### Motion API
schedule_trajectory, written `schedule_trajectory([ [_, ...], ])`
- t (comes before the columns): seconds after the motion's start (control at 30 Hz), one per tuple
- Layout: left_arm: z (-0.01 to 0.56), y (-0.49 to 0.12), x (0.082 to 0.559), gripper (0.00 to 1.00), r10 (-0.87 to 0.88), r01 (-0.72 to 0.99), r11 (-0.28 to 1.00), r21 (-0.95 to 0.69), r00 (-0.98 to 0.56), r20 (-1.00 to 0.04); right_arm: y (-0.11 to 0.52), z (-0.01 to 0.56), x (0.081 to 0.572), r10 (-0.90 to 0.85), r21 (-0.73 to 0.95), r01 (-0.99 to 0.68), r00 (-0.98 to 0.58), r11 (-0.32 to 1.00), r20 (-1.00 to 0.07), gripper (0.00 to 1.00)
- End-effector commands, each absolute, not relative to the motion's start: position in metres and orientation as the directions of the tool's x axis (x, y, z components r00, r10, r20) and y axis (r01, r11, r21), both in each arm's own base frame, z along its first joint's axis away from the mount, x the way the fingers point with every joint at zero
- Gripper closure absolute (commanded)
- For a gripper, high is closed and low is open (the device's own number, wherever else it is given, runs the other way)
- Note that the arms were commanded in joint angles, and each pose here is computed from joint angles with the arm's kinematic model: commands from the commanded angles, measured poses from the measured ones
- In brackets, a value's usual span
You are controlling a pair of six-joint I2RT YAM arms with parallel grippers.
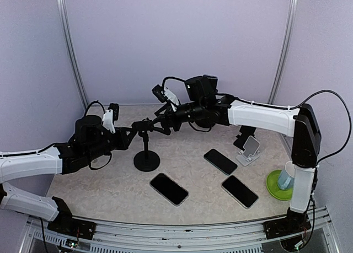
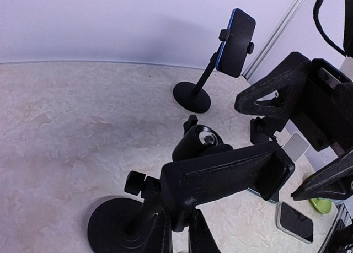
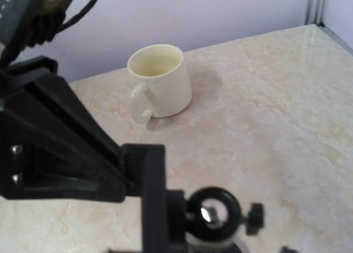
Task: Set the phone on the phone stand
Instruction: Pick up the phone stand from the center of the board, then pass from the left arm to the right
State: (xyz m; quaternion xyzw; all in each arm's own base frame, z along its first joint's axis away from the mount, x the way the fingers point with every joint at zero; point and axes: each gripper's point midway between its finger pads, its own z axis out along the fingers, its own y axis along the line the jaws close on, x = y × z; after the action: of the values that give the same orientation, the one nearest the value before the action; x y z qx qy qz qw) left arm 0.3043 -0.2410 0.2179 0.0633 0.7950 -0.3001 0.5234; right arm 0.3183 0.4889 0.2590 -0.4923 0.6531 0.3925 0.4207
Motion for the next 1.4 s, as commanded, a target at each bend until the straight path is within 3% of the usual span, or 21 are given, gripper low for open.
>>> schedule_trajectory([
  [0.0,0.270,-0.243,0.307,1.00,-0.303,0.456,0.777,-0.433,-0.333,-0.893,0.507,0.255,0.304,-0.337,0.123,-0.980,-0.170,0.157,-0.926,0.26],
  [0.07,0.272,-0.241,0.306,1.00,-0.298,0.455,0.781,-0.427,-0.330,-0.896,0.511,0.249,0.302,-0.350,0.138,-0.979,-0.182,0.149,-0.919,0.32],
  [0.33,0.273,-0.235,0.305,1.00,-0.280,0.442,0.799,-0.407,-0.325,-0.904,0.514,0.241,0.296,-0.356,0.185,-0.975,-0.218,0.125,-0.908,0.73],
  [0.43,0.274,-0.233,0.304,1.00,-0.272,0.438,0.806,-0.397,-0.321,-0.907,0.515,0.240,0.293,-0.348,0.203,-0.973,-0.230,0.111,-0.909,0.83],
  [0.53,0.274,-0.231,0.303,1.00,-0.263,0.435,0.813,-0.388,-0.320,-0.910,0.516,0.237,0.289,-0.343,0.226,-0.970,-0.244,0.091,-0.907,0.82],
  [0.63,0.272,-0.229,0.303,1.00,-0.254,0.430,0.819,-0.379,-0.321,-0.912,0.517,0.237,0.287,-0.341,0.238,-0.968,-0.249,0.077,-0.906,0.64],
  [0.7,0.271,-0.229,0.302,1.00,-0.248,0.429,0.822,-0.375,-0.323,-0.913,0.517,0.242,0.287,-0.332,0.237,-0.968,-0.249,0.077,-0.910,0.59],
  [1.03,0.266,-0.228,0.300,1.00,-0.240,0.430,0.823,-0.371,-0.330,-0.913,0.524,0.250,0.286,-0.312,0.270,-0.961,-0.275,0.058,-0.909,0.46],
  [1.13,0.262,-0.228,0.299,1.00,-0.237,0.428,0.824,-0.371,-0.335,-0.912,0.528,0.248,0.285,-0.317,0.271,-0.961,-0.274,0.055,-0.908,0.58],
  [1.2,0.261,-0.227,0.298,1.00,-0.234,0.426,0.826,-0.370,-0.338,-0.912,0.530,0.246,0.285,-0.319,0.281,-0.958,-0.283,0.054,-0.904,0.77],
  [1.37,0.263,-0.223,0.296,1.00,-0.228,0.416,0.836,-0.359,-0.332,-0.915,0.529,0.239,0.283,-0.316,0.314,-0.947,-0.317,0.061,-0.894,0.96],
])
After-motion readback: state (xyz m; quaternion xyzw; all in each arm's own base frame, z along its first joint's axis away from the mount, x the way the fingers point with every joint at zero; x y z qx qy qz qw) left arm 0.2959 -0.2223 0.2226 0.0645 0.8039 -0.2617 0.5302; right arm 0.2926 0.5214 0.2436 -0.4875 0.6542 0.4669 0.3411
